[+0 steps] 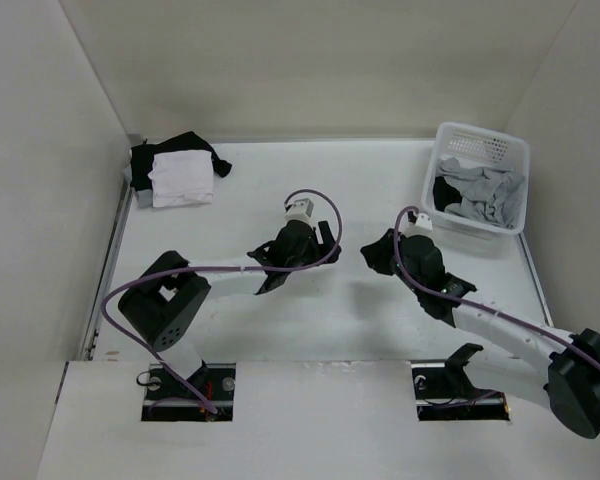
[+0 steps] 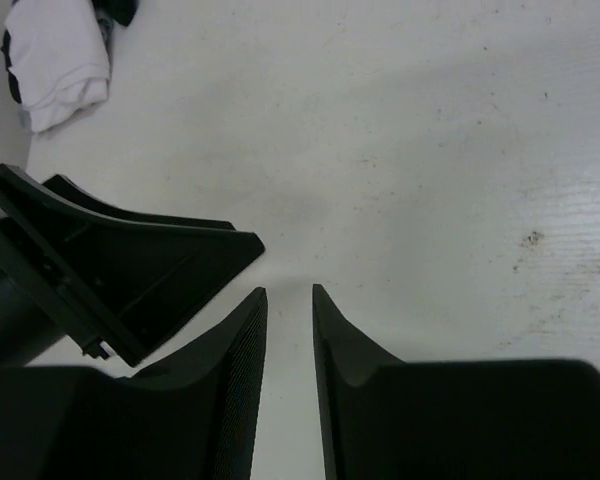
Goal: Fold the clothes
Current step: Grab the tank top from the pile
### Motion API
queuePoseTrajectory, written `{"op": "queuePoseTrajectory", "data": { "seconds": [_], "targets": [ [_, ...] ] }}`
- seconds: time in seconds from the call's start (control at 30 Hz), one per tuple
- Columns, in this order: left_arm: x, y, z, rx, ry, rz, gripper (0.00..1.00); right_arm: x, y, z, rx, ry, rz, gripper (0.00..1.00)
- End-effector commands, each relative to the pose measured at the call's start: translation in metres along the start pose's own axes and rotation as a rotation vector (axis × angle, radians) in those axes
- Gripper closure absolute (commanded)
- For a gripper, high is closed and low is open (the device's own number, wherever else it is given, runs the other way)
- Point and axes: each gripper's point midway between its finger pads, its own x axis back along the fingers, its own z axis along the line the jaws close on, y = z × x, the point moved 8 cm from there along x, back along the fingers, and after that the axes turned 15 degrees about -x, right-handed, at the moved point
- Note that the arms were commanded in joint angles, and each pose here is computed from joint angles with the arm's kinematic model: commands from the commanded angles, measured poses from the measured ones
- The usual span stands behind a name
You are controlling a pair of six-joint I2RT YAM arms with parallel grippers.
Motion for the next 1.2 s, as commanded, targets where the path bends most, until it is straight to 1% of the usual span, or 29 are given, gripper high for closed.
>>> {"op": "queuePoseTrajectory", "data": {
  "seconds": [0.0,0.07,0.1,0.17,0.3,0.33,0.43,0.47,0.5,0.53,0.57,0.6,0.63,0.67,0.7,0.73,0.8,0.83,0.9,0.97,1.07,1.17],
  "targets": [
    [0.006,0.031,-0.021,-0.027,-0.083,-0.109,0.31,0.004,0.027,0.032,-0.001,0.051,-0.075,0.80],
    [0.009,0.033,-0.023,-0.032,-0.091,-0.115,0.31,0.003,0.031,0.035,0.001,0.038,-0.077,0.85],
    [0.011,0.033,-0.026,-0.040,-0.099,-0.120,0.31,0.003,0.036,0.041,0.009,0.022,-0.080,0.90],
    [0.014,0.033,-0.027,-0.059,-0.101,-0.122,0.31,0.004,0.044,0.047,0.023,0.000,-0.095,0.94],
    [0.020,0.031,-0.029,-0.098,-0.112,-0.125,0.32,0.009,0.071,0.061,0.045,-0.043,-0.165,0.97],
    [0.023,0.031,-0.030,-0.113,-0.120,-0.132,0.33,0.008,0.089,0.064,0.035,-0.079,-0.202,0.98],
    [0.025,0.029,-0.034,-0.142,-0.136,-0.135,0.37,-0.002,0.130,0.061,0.005,-0.171,-0.281,1.00],
    [0.026,0.028,-0.038,-0.153,-0.150,-0.139,0.41,-0.008,0.149,0.056,0.000,-0.221,-0.319,1.00],
    [0.027,0.025,-0.041,-0.168,-0.166,-0.143,0.49,-0.014,0.174,0.047,-0.014,-0.286,-0.369,1.00],
    [0.027,0.024,-0.042,-0.171,-0.173,-0.144,0.51,-0.017,0.185,0.042,-0.018,-0.317,-0.398,0.99],
    [0.028,0.020,-0.047,-0.186,-0.203,-0.151,0.63,-0.024,0.214,0.022,-0.036,-0.416,-0.472,0.97],
    [0.028,0.017,-0.048,-0.190,-0.212,-0.149,0.67,-0.028,0.228,0.010,-0.045,-0.471,-0.508,0.94],
    [0.028,0.014,-0.049,-0.193,-0.218,-0.149,0.69,-0.032,0.246,-0.010,-0.057,-0.547,-0.545,0.86],
    [0.028,0.014,-0.049,-0.193,-0.219,-0.150,0.70,-0.032,0.249,-0.014,-0.061,-0.561,-0.550,0.84],
    [0.027,0.011,-0.049,-0.195,-0.221,-0.148,0.70,-0.033,0.267,-0.040,-0.090,-0.649,-0.589,0.72],
    [0.025,0.009,-0.047,-0.195,-0.221,-0.143,0.68,-0.033,0.277,-0.059,-0.114,-0.703,-0.602,0.63],
    [0.023,0.009,-0.044,-0.192,-0.216,-0.146,0.61,-0.032,0.287,-0.077,-0.137,-0.754,-0.618,0.56],
    [0.022,0.009,-0.042,-0.185,-0.214,-0.150,0.58,-0.034,0.295,-0.094,-0.154,-0.793,-0.617,0.52],
    [0.021,0.009,-0.041,-0.179,-0.215,-0.160,0.51,-0.033,0.307,-0.122,-0.172,-0.861,-0.619,0.49],
    [0.020,0.007,-0.040,-0.178,-0.216,-0.161,0.48,-0.033,0.314,-0.139,-0.192,-0.888,-0.614,0.49],
    [0.016,0.002,-0.037,-0.178,-0.210,-0.151,0.48,-0.037,0.325,-0.156,-0.180,-0.897,-0.608,0.48],
    [0.013,-0.001,-0.037,-0.177,-0.205,-0.139,0.48,-0.047,0.326,-0.162,-0.170,-0.860,-0.558,0.48]
  ]
}}
